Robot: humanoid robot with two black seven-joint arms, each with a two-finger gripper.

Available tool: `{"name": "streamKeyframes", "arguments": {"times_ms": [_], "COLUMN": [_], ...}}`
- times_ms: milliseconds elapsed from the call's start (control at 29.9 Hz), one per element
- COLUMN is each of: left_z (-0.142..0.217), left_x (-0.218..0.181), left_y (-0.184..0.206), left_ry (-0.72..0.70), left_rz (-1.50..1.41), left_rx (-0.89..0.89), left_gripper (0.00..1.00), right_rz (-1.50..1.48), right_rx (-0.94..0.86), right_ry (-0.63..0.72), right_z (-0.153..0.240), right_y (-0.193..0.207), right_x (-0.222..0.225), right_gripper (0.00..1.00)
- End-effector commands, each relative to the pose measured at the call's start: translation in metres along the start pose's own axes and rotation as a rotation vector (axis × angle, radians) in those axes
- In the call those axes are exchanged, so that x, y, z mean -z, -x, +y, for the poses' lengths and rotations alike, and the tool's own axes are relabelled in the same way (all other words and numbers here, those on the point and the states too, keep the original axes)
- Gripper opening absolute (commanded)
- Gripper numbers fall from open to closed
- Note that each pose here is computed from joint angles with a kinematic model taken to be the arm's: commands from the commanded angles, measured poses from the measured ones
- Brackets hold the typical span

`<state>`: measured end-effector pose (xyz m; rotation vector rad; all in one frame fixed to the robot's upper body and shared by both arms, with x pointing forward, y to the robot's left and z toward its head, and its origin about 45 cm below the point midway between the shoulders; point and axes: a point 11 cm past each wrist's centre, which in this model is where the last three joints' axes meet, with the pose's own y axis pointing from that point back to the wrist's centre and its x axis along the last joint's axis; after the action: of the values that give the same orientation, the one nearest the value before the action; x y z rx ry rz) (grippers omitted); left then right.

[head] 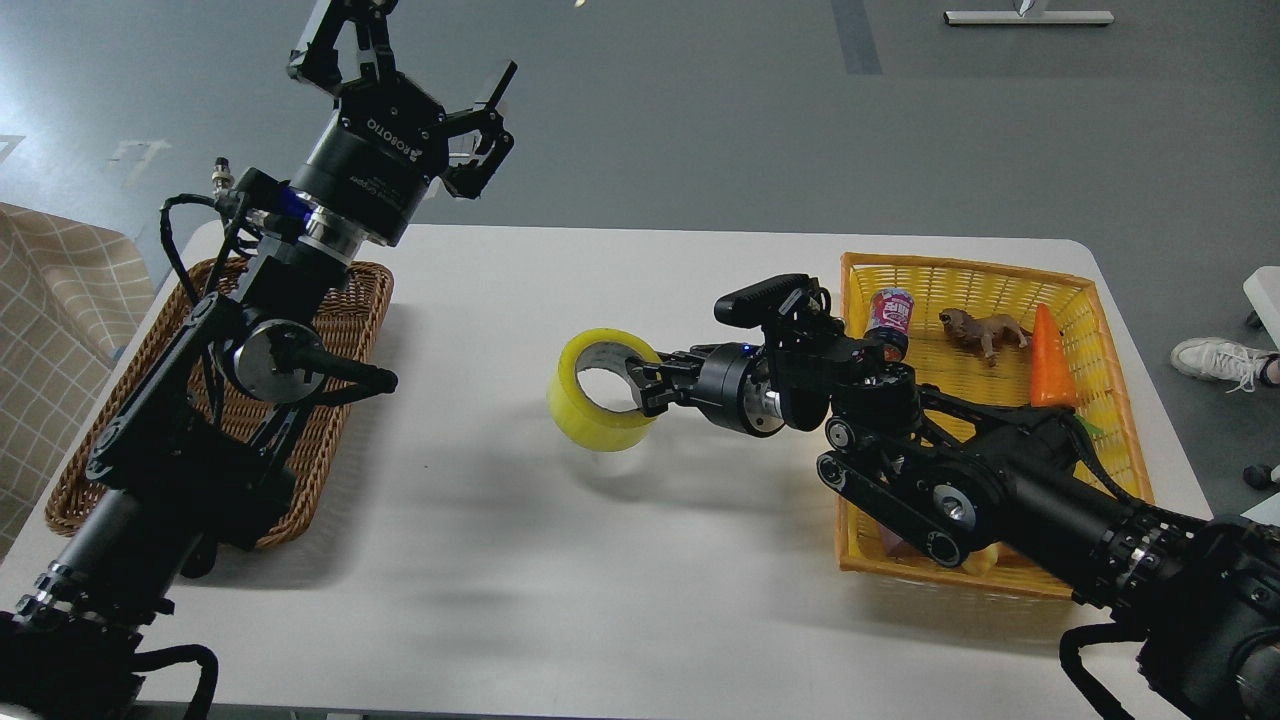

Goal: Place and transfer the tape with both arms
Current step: 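Lift the tape out of the tray and lower it onto the table center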

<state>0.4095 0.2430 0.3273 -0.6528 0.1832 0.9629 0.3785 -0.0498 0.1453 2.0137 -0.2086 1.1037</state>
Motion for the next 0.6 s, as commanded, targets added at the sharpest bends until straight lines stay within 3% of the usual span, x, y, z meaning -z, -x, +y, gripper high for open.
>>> {"name": "streamKeyframes", "arguments": {"times_ms": [0, 468, 569], "left_z": [0.001, 0.002, 0.004], "left_x": [-0.001, -0.006, -0.005], "left_y": [-0.002, -0.005, -0.006], "left_ry": [-0.002, 0.016, 0.011], "left_rz": [-0.003, -0.003, -0.003], "left_rx": [-0.004, -0.015, -0.02], "left_gripper": [0.98, 0.98, 0.98], "right_rz": [0.009, 0.025, 0.023], "right_rx": [0.02, 0.043, 0.03], "right_ry": [-0.006, -0.023, -0.017], "right_z": [-0.001, -0.003, -0.002], "right_y": [0.008, 0.018, 0.018], "right_x": [0.003, 0.009, 0.007], "right_gripper": [0.15, 0.17, 0.27]}}
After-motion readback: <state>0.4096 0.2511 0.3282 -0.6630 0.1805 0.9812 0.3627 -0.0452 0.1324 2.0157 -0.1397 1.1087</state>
